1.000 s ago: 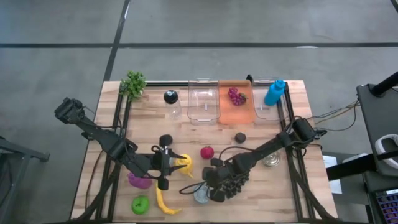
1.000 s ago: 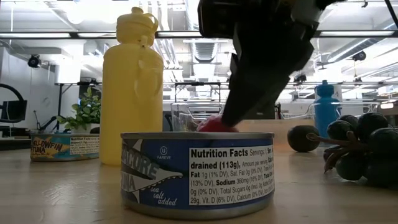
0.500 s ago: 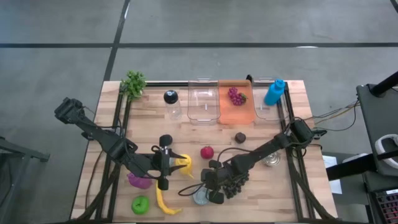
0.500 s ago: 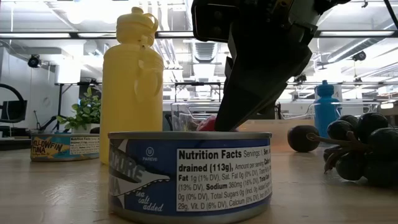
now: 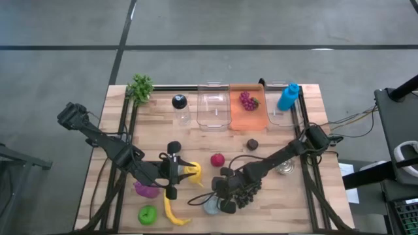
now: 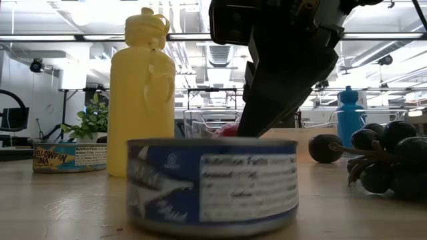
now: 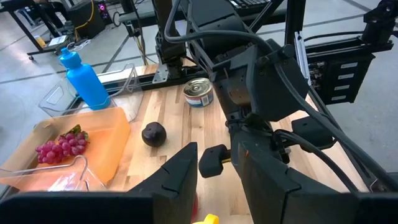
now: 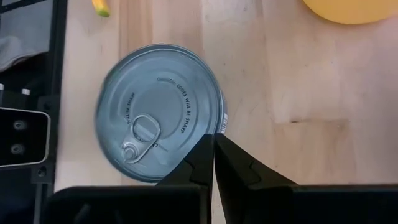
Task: Pick & Place Food Item
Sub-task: Put the blue tuna can into the left transparent bin
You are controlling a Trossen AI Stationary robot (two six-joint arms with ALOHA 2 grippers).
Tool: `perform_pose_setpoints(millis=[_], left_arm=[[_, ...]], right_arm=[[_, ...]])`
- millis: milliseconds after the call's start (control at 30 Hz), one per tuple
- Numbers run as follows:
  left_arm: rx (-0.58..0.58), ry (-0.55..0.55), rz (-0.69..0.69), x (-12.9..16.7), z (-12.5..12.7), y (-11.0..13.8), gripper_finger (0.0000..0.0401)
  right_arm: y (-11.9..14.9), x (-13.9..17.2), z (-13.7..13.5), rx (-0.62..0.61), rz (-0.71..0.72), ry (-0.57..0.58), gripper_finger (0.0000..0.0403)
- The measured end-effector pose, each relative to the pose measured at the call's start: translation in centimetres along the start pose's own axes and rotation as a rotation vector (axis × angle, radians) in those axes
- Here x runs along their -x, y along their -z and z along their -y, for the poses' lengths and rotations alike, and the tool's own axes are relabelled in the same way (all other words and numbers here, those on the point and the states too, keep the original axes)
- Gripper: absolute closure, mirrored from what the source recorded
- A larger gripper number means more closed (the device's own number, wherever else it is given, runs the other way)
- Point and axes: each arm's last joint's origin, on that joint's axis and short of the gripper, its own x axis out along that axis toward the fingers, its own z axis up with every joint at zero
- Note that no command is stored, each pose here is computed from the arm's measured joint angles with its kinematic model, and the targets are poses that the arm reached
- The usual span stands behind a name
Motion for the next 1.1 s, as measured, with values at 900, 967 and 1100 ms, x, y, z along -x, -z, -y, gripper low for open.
perform_pose_setpoints(millis=[900, 967, 1100], left_arm=[[0.000, 0.000, 0.000, 0.0, 0.0, 0.0, 0.0283], [0.001, 0.001, 0.000, 0.0, 0.0, 0.0, 0.0283], [0.003, 0.001, 0.000, 0.0, 0.0, 0.0, 0.0283]], right_arm=[[0.9, -0.1, 1.2, -0.021, -0.042, 0.168, 0.0394], [1.0, -0.1, 1.4, -0.036, -0.049, 0.186, 0.0394], [1.2, -0.1, 2.0, -0.056, -0.073, 0.215, 0.0394]])
